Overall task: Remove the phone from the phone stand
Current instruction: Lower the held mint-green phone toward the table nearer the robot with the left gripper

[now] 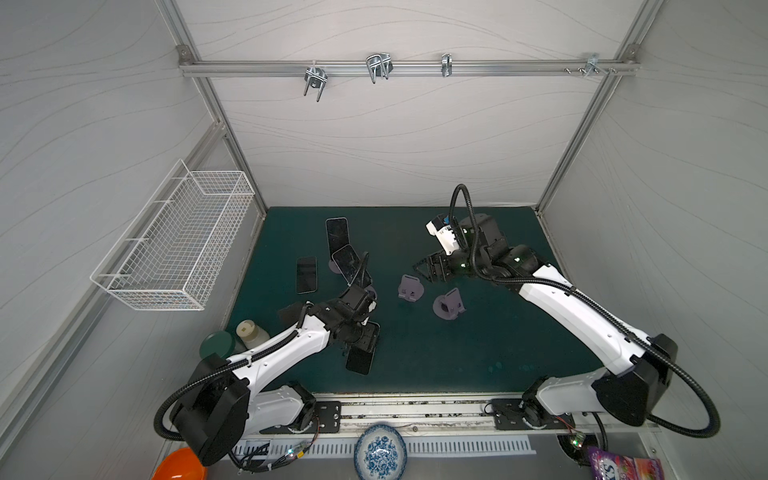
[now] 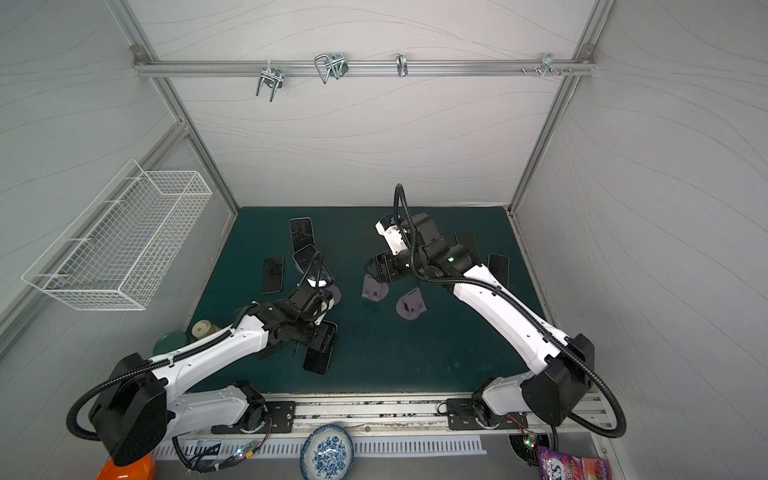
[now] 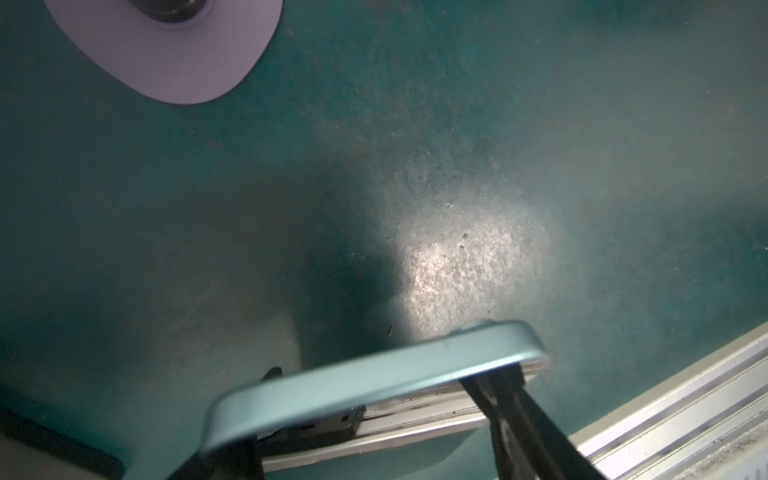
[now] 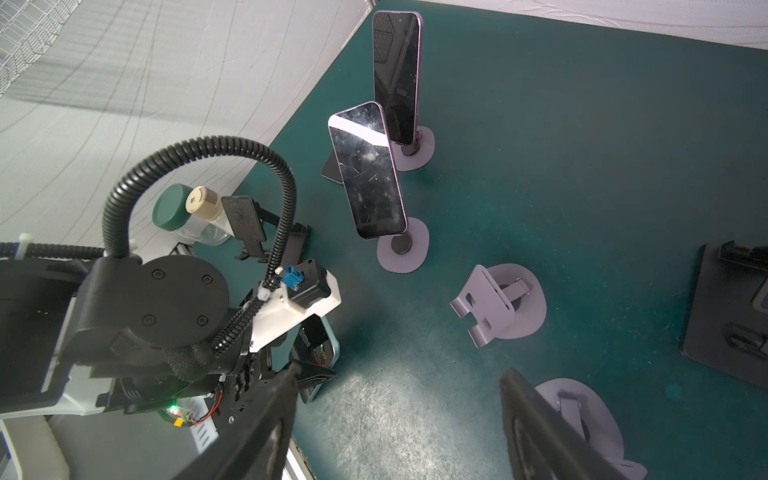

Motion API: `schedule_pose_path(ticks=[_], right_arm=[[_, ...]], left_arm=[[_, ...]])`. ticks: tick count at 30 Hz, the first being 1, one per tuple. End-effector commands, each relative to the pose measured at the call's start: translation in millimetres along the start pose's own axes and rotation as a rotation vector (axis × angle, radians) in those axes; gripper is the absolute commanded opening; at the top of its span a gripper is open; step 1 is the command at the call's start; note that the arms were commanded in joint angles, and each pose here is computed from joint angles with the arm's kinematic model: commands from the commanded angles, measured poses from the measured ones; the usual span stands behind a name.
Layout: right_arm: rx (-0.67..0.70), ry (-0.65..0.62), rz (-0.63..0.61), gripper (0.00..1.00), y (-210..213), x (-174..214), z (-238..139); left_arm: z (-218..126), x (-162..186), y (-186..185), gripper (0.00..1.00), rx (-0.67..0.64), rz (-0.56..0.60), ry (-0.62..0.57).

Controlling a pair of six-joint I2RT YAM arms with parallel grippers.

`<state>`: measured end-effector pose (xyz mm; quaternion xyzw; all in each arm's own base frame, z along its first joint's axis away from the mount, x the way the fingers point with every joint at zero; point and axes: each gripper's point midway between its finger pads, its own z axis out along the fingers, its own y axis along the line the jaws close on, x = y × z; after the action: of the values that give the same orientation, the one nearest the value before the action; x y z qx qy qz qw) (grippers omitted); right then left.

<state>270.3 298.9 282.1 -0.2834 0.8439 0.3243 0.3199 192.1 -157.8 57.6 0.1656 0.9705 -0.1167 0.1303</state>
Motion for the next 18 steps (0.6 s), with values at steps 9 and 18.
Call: schedule_pose_path(ticks=[9, 18], right_arm=[[-0.019, -0.022, -0.012, 0.78, -1.5, -5.3, -8.1], [-0.006, -0.053, -0.008, 0.78, -7.9, -5.1, -18.4]], left_arm=[[-5.6, -18.9, -9.2, 0.62, 0.023, 0.013, -0.008], [-1.1, -22.4, -9.1, 0.62, 0.011, 0.028, 0.020]])
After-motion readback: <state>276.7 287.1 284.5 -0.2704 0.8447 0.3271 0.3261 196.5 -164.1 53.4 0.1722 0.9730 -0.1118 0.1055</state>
